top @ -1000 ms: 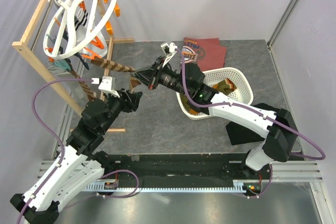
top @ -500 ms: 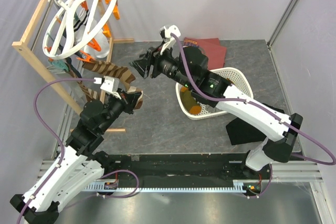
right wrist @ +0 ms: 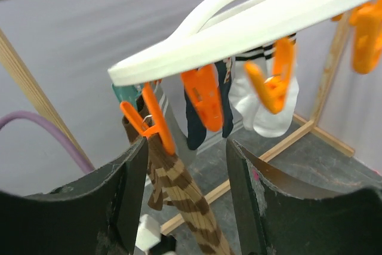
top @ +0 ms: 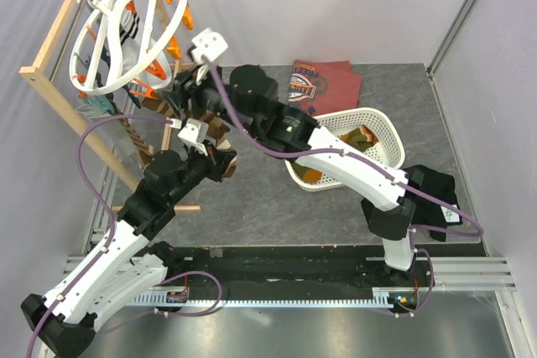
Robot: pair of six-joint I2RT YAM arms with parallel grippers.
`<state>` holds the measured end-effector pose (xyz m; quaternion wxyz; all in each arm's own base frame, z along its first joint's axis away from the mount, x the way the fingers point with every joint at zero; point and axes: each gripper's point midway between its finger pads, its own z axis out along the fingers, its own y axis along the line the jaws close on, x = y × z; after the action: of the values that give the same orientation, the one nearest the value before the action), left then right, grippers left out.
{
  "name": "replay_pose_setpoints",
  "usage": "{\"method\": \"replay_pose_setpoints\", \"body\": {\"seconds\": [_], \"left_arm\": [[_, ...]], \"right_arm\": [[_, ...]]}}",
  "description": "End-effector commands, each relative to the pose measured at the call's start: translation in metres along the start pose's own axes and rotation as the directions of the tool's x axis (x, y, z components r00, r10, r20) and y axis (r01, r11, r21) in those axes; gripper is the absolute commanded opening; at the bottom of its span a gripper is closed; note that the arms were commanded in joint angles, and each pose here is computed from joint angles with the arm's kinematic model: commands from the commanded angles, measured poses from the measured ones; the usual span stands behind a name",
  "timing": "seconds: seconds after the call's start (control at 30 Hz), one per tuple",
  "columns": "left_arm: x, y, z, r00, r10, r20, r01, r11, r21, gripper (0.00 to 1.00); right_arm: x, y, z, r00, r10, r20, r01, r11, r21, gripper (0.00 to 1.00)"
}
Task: Remove the socks clipped to the hanger
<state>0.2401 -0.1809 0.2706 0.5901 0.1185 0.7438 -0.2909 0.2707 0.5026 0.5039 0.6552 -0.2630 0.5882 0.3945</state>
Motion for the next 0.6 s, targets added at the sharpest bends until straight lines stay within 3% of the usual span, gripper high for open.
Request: {"method": "replay_pose_setpoints", "body": {"seconds": [0.0, 0.3, 0.57], "left_arm": [[-0.009, -0.011, 0.004, 0.999, 0.039, 0.020, -0.040, 0.997, 0.063, 0.02], [-0.009, -0.011, 0.003, 0.999, 0.043, 0.025, -0.045, 0.997, 0.061, 0.02], [-0.010, -0.013, 0.003, 0.999, 0.042, 0.026, -0.044, 0.996, 0.074, 0.02]], "right_arm": [[-0.020, 0.023, 0.008, 0.989, -0.108, 0.105, 0.113, 0.993, -0.042, 0.62], [0.013, 0.047, 0.029, 0.959, -0.265, 0.100, 0.266, 0.964, 0.001, 0.64], [0.009, 0.041, 0.034, 0.929, -0.339, 0.147, 0.332, 0.941, 0.071, 0.68]]}}
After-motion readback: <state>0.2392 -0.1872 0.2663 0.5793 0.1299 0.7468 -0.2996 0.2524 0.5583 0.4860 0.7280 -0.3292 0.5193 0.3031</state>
